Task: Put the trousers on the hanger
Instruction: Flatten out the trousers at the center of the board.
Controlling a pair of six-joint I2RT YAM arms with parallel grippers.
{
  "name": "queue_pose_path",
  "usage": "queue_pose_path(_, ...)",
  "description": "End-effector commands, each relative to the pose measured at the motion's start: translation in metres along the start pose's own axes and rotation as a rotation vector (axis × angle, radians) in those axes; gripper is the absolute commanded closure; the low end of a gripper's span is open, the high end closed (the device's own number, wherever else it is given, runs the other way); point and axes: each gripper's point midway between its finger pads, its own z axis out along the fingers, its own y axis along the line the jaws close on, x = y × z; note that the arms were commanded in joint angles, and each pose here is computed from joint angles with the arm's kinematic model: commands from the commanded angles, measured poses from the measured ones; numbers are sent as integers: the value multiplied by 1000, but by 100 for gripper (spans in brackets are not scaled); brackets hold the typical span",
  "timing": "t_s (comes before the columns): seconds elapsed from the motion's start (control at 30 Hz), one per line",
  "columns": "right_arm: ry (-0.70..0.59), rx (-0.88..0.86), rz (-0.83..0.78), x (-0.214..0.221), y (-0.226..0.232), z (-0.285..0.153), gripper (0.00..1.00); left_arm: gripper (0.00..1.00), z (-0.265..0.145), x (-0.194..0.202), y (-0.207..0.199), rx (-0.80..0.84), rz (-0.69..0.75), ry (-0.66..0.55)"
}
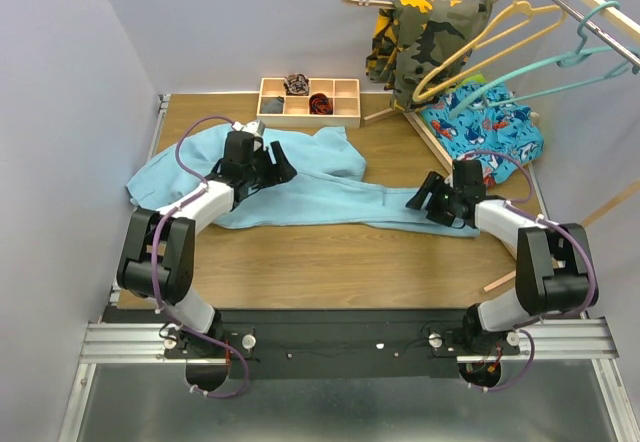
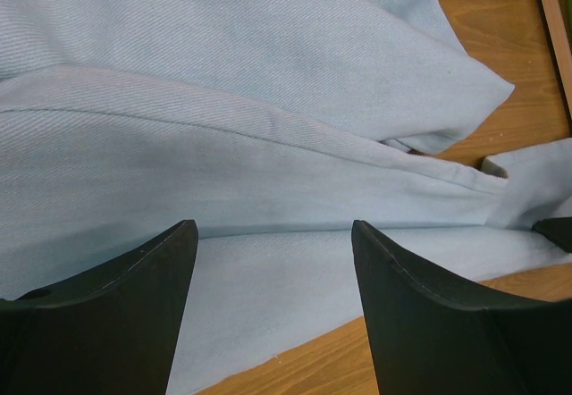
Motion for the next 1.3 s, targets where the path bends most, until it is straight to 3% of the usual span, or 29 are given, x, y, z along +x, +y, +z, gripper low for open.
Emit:
queue_pose_path(0.0, 80, 32, 26, 28, -7, -18, 23, 22, 10, 17, 7, 6, -5, 33)
queue_pose_path(0.5, 141, -28, 53, 53, -1, -36, 23, 21, 35, 42, 24, -11, -41, 98)
queue_pose_path(1.07, 254, 21, 97, 99, -18, -65, 23, 21, 39, 36, 32, -20, -49, 91)
queue_pose_path(1.27, 239, 49, 92, 100, -22, -76, 23, 21, 40, 33, 39, -32, -50, 87)
